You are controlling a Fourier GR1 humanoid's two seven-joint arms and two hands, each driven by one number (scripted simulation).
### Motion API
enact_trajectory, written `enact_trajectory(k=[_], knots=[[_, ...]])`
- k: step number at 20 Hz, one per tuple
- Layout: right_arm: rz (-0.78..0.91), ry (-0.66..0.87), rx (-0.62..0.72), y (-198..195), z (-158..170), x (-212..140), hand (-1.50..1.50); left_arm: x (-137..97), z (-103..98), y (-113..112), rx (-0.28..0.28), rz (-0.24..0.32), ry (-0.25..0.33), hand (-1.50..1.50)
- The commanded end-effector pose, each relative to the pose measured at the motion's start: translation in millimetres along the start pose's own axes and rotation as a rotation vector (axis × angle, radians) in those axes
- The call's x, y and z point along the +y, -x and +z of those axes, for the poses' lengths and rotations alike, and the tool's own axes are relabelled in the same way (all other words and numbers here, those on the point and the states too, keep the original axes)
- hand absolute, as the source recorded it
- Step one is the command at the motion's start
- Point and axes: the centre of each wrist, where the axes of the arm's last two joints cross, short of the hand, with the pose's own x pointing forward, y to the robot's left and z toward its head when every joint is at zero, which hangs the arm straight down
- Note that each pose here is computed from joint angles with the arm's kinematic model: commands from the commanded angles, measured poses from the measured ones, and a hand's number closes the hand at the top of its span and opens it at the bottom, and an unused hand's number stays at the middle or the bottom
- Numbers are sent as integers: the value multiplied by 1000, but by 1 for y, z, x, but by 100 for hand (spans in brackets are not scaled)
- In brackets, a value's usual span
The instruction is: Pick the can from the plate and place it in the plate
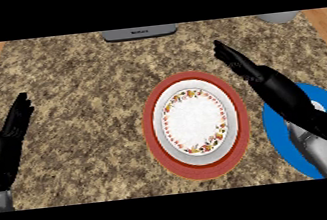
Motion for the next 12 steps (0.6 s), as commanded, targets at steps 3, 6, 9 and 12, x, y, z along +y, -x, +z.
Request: enact_trajectory(k=[3,6,9,12], knots=[[-371,176,-18,15,41,-47,-150,22,3,9,4,-101,-42,0],[-684,330,15,39,56,-47,-150,20,14,17,13,-166,-67,0],[-285,676,78,30,113,-111,-150,14,31,45,84,-139,-56,0],[-355,799,20,40,155,-99,-150,1,36,49,83,-126,-54,0]])
